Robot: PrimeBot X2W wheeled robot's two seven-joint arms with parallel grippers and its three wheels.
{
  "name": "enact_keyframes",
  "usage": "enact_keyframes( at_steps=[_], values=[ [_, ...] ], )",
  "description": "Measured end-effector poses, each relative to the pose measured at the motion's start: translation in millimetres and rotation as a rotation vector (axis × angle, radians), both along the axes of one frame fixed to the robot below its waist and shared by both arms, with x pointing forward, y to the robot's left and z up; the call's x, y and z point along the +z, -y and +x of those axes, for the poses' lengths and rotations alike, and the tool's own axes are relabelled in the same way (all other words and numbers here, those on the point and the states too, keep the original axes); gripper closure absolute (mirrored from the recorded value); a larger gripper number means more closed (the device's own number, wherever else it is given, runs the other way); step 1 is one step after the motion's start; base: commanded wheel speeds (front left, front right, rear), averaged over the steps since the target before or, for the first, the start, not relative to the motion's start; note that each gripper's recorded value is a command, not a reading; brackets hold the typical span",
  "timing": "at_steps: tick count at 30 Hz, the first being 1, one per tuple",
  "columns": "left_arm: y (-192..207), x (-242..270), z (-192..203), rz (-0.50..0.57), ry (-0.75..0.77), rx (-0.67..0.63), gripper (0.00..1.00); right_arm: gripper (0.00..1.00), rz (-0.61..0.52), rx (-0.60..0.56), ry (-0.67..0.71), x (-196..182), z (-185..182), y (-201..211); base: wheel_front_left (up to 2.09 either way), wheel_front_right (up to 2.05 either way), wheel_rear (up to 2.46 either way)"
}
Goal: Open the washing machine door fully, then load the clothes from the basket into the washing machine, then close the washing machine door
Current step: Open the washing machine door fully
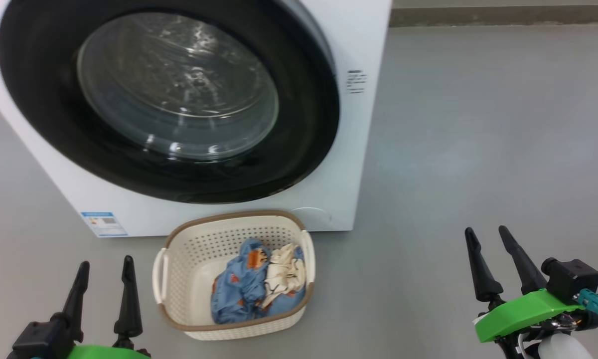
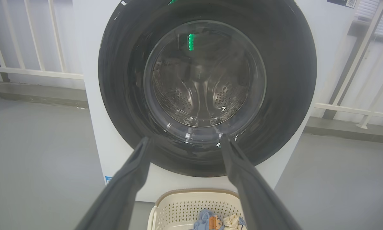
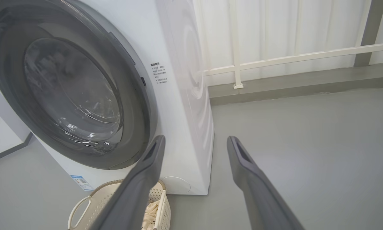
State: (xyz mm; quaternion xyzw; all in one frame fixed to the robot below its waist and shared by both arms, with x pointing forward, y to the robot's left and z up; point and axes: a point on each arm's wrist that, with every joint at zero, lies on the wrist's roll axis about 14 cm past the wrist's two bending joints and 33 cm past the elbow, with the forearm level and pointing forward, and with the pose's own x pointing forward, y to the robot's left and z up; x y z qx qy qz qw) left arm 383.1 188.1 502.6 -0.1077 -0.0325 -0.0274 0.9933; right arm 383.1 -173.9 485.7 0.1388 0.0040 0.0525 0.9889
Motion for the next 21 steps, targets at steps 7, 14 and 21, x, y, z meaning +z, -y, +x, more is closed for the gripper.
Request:
enact_keyframes(
  at_steps=[7, 14, 21],
  values=[
    [5.3, 5.1, 0.1, -0.007, 0.016, -0.017, 0.0, 0.0, 0.001, -0.013, 0.011, 3.9, 0.6, 4.2, 0.72, 0.72, -1.44],
    [4.6, 6.0, -2.3, -0.006, 0.018, -0.016, 0.0, 0.0, 0.015, -0.015, 0.031, 10.1, 2.2, 2.1, 0.13, 0.13, -0.27],
    [2.9, 4.0, -5.4, -0.017, 0.012, -0.007, 0.0, 0.22, 0.045, -0.012, 0.042, 13.9, 4.7, -3.3, 0.0, 0.0, 0.0]
  ],
)
